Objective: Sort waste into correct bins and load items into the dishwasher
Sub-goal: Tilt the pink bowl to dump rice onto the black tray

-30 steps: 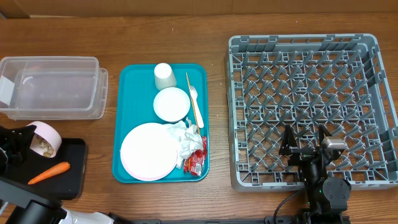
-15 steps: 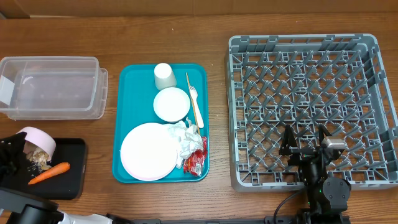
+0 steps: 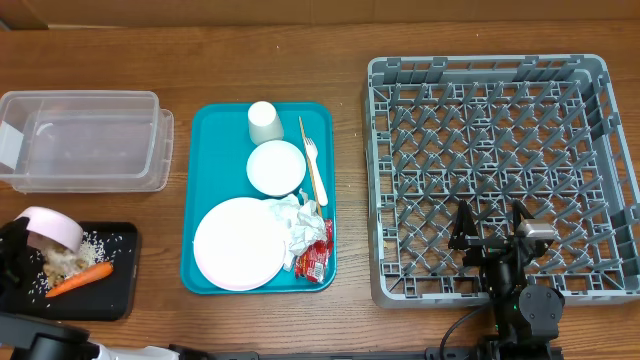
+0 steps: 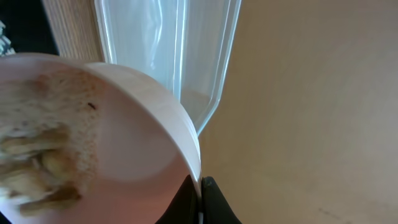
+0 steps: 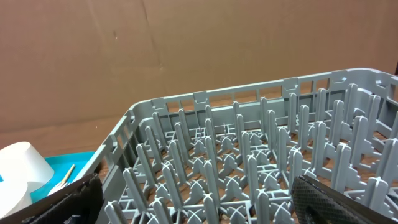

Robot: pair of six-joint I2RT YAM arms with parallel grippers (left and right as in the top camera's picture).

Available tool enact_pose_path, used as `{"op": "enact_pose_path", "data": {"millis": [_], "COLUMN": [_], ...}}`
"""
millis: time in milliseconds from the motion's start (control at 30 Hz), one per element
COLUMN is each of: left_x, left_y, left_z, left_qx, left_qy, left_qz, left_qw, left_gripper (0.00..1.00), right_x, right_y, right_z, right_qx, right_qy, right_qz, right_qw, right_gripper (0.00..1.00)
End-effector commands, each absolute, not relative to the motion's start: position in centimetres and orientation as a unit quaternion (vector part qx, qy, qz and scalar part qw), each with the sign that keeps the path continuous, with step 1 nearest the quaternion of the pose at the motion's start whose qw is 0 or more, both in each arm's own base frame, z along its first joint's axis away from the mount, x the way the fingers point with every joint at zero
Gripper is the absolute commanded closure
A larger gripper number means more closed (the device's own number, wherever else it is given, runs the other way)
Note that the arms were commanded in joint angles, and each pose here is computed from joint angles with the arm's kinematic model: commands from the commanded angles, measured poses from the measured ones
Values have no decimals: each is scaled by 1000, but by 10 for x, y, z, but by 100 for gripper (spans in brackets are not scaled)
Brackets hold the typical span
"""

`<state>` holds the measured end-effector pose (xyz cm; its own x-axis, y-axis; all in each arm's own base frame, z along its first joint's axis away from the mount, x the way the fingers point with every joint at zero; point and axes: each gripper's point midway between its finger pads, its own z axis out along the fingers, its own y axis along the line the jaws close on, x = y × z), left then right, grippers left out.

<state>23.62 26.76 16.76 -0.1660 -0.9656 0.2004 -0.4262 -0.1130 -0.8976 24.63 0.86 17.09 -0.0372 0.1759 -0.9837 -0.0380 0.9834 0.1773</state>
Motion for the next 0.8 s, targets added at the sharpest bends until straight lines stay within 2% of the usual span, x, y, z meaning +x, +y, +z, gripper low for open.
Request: {"op": "enact_pose_path", "data": {"millis": [0,533,767], "left_x": [233,233,228], "left_y": [269,272,273], "left_z": [181,203,184], "left_qx": [-575,-553,-579], "left_qy": [586,552,575], "left_qz": [-483,-526,-487], "left_qw": [304,336,311], "left_gripper": [96,96,96], "right_x": [247,247,247], "right_y": [6,6,6], "right_z": [168,168,168], "right_qx": [52,52,52], "right_qy": [716,716,716], "right_qz": [72,72,72], "right_qw": [693,693,693], "right_gripper": [0,0,0]}}
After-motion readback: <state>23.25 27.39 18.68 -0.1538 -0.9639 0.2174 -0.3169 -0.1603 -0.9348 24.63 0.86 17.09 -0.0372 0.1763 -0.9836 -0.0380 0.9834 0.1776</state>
